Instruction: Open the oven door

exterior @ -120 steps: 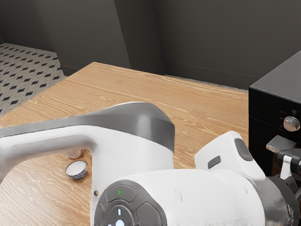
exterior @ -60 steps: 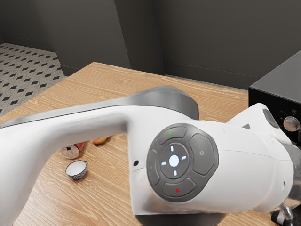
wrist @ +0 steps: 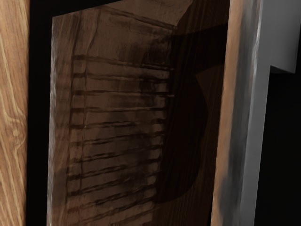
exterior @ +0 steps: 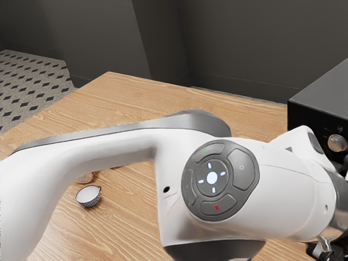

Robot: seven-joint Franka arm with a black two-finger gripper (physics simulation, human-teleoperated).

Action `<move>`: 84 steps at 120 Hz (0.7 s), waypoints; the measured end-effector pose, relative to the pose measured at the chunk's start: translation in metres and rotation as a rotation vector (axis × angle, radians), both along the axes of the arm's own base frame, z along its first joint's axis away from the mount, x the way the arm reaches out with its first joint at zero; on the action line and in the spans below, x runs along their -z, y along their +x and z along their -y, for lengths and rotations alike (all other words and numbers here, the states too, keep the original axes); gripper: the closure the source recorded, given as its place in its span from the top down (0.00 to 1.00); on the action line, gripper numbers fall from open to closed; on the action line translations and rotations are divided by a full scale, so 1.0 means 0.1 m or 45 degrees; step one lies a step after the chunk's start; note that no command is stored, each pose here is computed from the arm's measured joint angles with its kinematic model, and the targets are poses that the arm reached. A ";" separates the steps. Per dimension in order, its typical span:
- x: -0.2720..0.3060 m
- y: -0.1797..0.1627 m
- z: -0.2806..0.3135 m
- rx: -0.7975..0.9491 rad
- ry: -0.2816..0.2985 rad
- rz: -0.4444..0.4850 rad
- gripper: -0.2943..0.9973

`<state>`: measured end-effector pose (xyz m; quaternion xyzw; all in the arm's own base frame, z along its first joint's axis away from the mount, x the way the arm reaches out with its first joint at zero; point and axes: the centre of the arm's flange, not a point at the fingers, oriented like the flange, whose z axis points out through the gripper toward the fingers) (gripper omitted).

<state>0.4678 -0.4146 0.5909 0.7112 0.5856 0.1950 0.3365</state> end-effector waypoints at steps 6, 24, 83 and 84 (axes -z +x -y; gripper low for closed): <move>0.03 0.00 0.01 0.005 0.001 -0.009 0.77; 0.07 0.01 0.00 0.015 -0.002 -0.024 0.77; 0.24 -1.16 -0.87 -0.034 0.103 0.088 0.77; 0.22 -1.20 -0.90 -0.049 0.108 0.106 0.77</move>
